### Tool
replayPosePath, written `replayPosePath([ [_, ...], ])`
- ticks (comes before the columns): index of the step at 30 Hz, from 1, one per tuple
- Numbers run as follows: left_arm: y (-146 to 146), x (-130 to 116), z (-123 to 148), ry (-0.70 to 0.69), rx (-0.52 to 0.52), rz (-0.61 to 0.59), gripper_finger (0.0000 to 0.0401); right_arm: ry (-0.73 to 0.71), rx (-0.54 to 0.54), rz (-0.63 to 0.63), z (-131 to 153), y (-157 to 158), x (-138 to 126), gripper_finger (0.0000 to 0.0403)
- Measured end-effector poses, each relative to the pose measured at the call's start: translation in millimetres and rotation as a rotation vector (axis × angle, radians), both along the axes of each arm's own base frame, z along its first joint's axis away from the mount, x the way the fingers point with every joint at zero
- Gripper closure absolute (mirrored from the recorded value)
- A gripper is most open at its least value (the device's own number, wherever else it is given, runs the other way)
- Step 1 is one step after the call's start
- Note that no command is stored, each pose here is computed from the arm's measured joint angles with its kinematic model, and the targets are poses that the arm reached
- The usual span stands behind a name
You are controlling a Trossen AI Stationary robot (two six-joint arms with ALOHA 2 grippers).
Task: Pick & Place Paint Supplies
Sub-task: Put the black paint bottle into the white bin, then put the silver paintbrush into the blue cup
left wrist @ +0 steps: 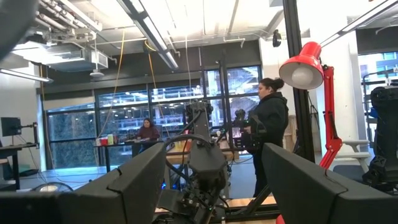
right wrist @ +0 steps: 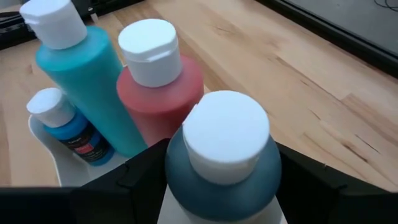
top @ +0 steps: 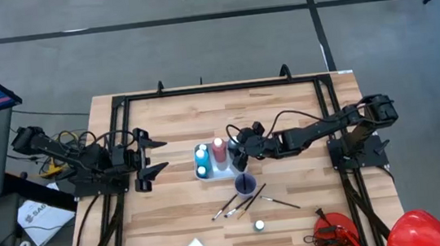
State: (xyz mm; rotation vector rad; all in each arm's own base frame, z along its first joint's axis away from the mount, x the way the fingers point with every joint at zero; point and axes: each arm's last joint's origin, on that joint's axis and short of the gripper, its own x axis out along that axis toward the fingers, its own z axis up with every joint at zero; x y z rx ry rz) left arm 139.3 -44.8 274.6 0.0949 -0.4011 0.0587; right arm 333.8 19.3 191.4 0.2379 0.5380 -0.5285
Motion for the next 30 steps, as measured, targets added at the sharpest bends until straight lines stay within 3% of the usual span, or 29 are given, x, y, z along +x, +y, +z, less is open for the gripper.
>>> replayPosePath([
  [9,0.0,0.0,0.0,0.000,0.000,0.000,0.0139,0.021,0.001,0.020,15.6,9.4,6.2,0.0156],
  [22,0.0,0.0,-0.1,0.001,0.000,0.000,0.0139,0.092,-0.084,-0.016,40.4,20.9,9.8,0.0156],
  [30,-0.7,-0.3,0.3,-0.005,-0.002,-0.024,0.0139,0.079,-0.246,0.018,83.3,36.3,4.8,0.0156],
])
